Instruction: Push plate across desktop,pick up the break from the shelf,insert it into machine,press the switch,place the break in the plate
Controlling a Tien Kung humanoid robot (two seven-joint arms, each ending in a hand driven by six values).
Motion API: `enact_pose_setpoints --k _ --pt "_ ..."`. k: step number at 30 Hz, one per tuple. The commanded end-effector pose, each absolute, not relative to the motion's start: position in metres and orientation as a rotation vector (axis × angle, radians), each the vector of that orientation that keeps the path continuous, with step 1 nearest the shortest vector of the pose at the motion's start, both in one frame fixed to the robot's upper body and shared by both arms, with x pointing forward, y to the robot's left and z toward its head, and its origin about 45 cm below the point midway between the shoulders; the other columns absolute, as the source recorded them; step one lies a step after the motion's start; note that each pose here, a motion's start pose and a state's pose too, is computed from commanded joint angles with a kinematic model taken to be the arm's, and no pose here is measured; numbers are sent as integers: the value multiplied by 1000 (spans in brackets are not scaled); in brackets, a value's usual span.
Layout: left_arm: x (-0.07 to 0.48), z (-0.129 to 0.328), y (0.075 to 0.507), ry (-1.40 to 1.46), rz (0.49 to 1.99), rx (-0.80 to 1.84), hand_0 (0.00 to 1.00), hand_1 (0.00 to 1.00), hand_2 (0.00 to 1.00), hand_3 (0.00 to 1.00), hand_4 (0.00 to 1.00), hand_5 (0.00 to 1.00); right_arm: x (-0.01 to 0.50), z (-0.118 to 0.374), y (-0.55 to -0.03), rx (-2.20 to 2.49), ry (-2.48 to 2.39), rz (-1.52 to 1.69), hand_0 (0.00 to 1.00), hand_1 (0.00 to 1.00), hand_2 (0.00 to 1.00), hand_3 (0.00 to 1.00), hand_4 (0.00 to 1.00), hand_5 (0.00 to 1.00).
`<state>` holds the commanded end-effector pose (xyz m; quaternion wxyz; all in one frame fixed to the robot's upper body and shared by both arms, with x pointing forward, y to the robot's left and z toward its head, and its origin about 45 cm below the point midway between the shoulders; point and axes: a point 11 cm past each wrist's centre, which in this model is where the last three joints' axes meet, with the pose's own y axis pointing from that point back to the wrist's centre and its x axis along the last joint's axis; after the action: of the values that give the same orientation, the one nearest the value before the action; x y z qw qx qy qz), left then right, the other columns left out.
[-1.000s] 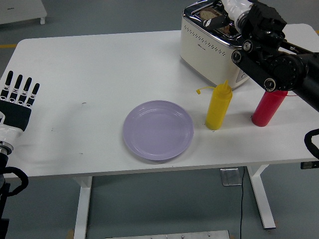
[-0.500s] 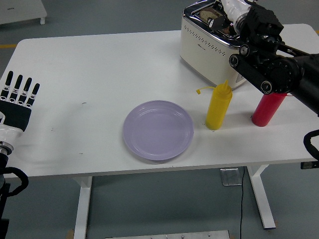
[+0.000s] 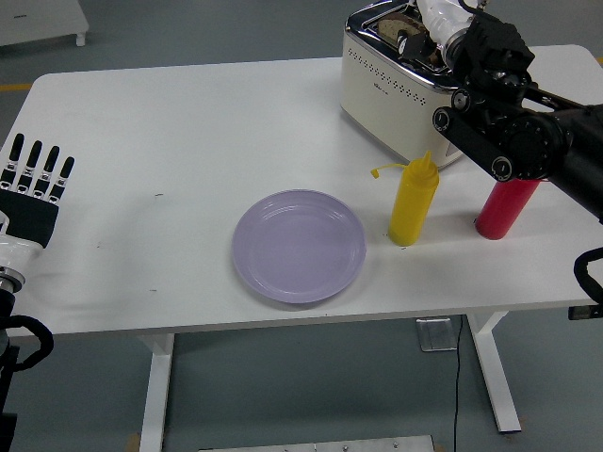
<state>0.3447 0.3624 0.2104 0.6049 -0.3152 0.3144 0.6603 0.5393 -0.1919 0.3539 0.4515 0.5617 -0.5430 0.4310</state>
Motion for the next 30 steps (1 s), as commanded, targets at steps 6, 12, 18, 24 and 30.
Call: enact_pose_setpoints --k 6,12,18,24,30 --pt "345 211 363 726 1528 -730 823 872 953 837 609 998 539 363 -193 1367 -1368 1114 220 358 451 537 501 192" --pt "345 211 363 725 1529 -731 819 872 952 836 607 998 539 380 -196 1343 -1419 1170 208 342 437 527 471 189" --pt "344 211 364 725 1531 -729 815 872 952 836 607 998 537 404 -200 1319 -1484 1228 207 333 430 521 454 195" --pt "344 210 364 725 1531 -728 814 872 952 836 605 998 534 434 -206 1303 -1569 1275 206 331 429 519 442 189" --pt "344 210 365 725 1534 -727 813 872 951 836 605 998 527 458 -208 1300 -1627 1324 205 331 428 519 430 191"
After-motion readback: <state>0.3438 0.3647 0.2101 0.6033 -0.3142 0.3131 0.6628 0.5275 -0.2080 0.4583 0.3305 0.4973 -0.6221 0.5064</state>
